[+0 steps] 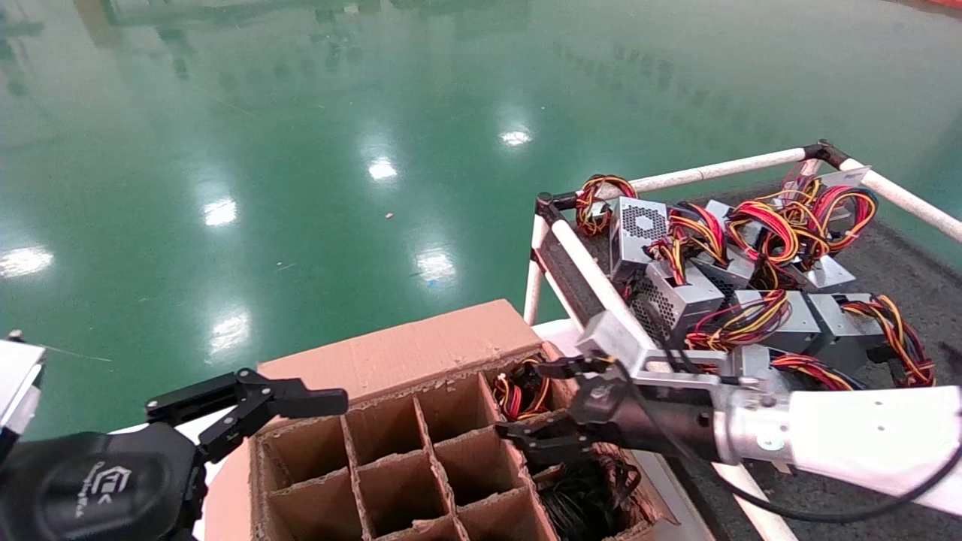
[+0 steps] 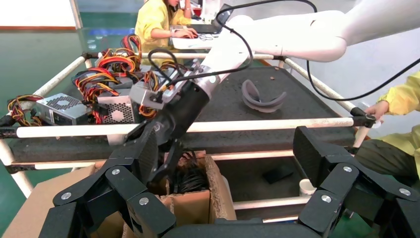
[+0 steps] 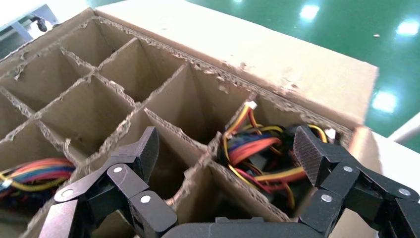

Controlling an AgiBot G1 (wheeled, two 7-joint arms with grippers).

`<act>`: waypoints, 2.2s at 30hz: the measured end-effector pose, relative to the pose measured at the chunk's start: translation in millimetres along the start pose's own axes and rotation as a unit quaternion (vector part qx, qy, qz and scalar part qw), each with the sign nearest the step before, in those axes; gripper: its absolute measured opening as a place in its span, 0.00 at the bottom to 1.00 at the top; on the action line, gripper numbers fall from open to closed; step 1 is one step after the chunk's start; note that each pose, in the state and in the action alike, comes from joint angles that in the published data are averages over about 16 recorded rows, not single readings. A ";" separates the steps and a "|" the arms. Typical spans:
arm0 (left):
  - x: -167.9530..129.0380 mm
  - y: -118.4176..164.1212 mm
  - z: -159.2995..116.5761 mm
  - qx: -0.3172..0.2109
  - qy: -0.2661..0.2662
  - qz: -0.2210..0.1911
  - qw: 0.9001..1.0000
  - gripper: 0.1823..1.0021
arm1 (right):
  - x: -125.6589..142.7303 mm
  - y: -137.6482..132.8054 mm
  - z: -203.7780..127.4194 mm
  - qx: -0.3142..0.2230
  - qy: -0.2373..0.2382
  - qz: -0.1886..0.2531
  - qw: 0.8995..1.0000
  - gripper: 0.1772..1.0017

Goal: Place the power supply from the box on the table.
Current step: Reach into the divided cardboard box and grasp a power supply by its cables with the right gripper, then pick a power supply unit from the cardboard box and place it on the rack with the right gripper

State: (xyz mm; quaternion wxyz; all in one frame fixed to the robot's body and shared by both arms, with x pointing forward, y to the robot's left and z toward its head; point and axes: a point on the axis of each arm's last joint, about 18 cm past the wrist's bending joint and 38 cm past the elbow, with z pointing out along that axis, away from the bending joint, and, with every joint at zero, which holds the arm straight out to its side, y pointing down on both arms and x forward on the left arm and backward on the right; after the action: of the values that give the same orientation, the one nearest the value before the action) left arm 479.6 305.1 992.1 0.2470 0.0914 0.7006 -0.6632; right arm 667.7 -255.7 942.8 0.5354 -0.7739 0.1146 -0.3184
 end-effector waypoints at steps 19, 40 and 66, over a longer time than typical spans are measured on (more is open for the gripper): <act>0.0 0.0 0.0 0.000 0.000 0.000 1.000 1.00 | -1.0 -5.4 31.8 0.000 -0.002 0.030 1.000 0.76; 0.0 0.0 0.0 0.000 0.000 0.000 1.000 1.00 | 4.9 -4.1 36.9 -0.002 0.019 0.069 0.997 0.21; 0.0 0.0 0.0 0.000 0.000 0.000 1.000 1.00 | 16.8 -74.8 -32.4 0.188 0.014 0.247 0.951 0.02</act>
State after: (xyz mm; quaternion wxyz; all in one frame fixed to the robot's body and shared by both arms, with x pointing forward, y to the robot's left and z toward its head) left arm 479.6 305.1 992.1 0.2470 0.0914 0.7006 -0.6632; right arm 648.5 -258.9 1023.7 0.7314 -0.6024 0.2472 -0.2026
